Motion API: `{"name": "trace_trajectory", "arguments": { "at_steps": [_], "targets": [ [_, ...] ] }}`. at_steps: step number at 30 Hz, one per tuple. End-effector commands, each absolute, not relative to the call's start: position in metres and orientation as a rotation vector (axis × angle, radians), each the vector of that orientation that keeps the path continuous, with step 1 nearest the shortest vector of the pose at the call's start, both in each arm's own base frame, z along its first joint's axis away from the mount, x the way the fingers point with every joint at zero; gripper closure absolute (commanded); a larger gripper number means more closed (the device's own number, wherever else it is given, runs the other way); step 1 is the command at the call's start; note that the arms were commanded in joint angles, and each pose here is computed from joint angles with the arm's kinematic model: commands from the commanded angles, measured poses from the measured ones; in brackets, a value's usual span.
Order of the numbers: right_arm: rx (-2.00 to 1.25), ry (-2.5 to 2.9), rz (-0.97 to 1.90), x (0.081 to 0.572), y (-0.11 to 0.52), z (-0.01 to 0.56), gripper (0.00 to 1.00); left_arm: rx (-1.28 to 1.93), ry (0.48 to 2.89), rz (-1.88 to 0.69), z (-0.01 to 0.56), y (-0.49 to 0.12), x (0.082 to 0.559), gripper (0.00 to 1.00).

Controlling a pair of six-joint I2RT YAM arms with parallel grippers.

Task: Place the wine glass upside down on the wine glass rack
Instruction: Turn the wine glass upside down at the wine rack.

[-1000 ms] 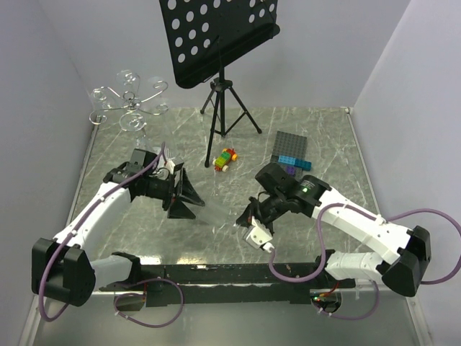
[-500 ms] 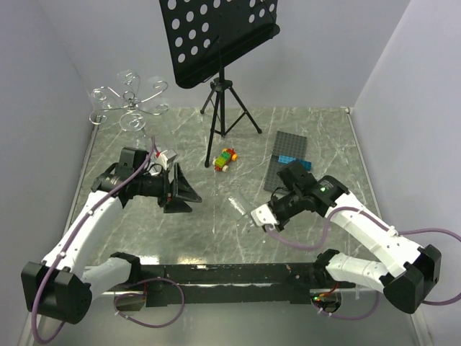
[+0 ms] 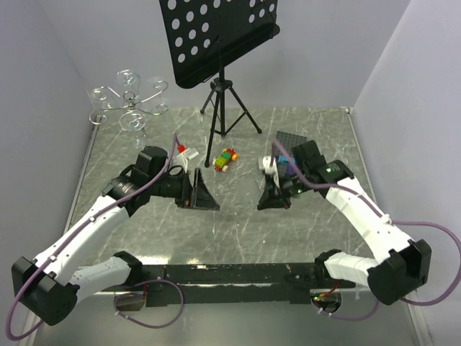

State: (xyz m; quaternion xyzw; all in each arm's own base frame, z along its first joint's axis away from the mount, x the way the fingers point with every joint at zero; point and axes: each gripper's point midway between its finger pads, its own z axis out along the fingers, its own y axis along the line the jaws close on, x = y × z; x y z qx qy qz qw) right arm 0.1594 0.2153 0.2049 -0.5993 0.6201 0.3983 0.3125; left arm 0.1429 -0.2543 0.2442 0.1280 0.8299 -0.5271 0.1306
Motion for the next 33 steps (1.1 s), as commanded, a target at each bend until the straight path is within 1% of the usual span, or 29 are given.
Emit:
{"name": "trace_trajectory", "arguments": {
  "at_steps": [1, 5, 8, 11, 16, 19, 24, 33],
  "targets": [
    [-1.299, 1.673, 1.251, 0.182, 0.224, 0.256, 1.00, 0.425, 2.069, -1.469, 0.300, -0.266, 0.173, 0.13],
    [-1.078, 1.799, 1.413, 0.200, 0.222, 0.269, 1.00, 0.384, 1.924, -1.452, 0.326, -0.269, 0.188, 0.13],
    [-0.940, 1.874, 1.571, 0.209, 0.224, 0.276, 1.00, 0.343, 1.882, -1.489, 0.335, -0.275, 0.198, 0.12],
    [-0.842, 1.910, 1.686, 0.214, 0.227, 0.284, 1.00, 0.281, 1.860, -1.541, 0.338, -0.283, 0.210, 0.13],
    [-0.702, 1.960, 1.806, 0.223, 0.230, 0.295, 1.00, 0.224, 1.911, -1.533, 0.336, -0.293, 0.229, 0.13],
    [-0.567, 2.027, 1.887, 0.229, 0.230, 0.296, 1.00, 0.211, 1.942, -1.557, 0.333, -0.299, 0.232, 0.20],
    [-0.463, 2.044, 1.945, 0.242, 0.232, 0.296, 1.00, 0.153, 1.964, -1.650, 0.333, -0.309, 0.229, 0.31],
    [-0.415, 2.036, 1.988, 0.251, 0.235, 0.299, 1.00, 0.064, 2.025, -1.685, 0.320, -0.317, 0.230, 0.49]
  ]
}}
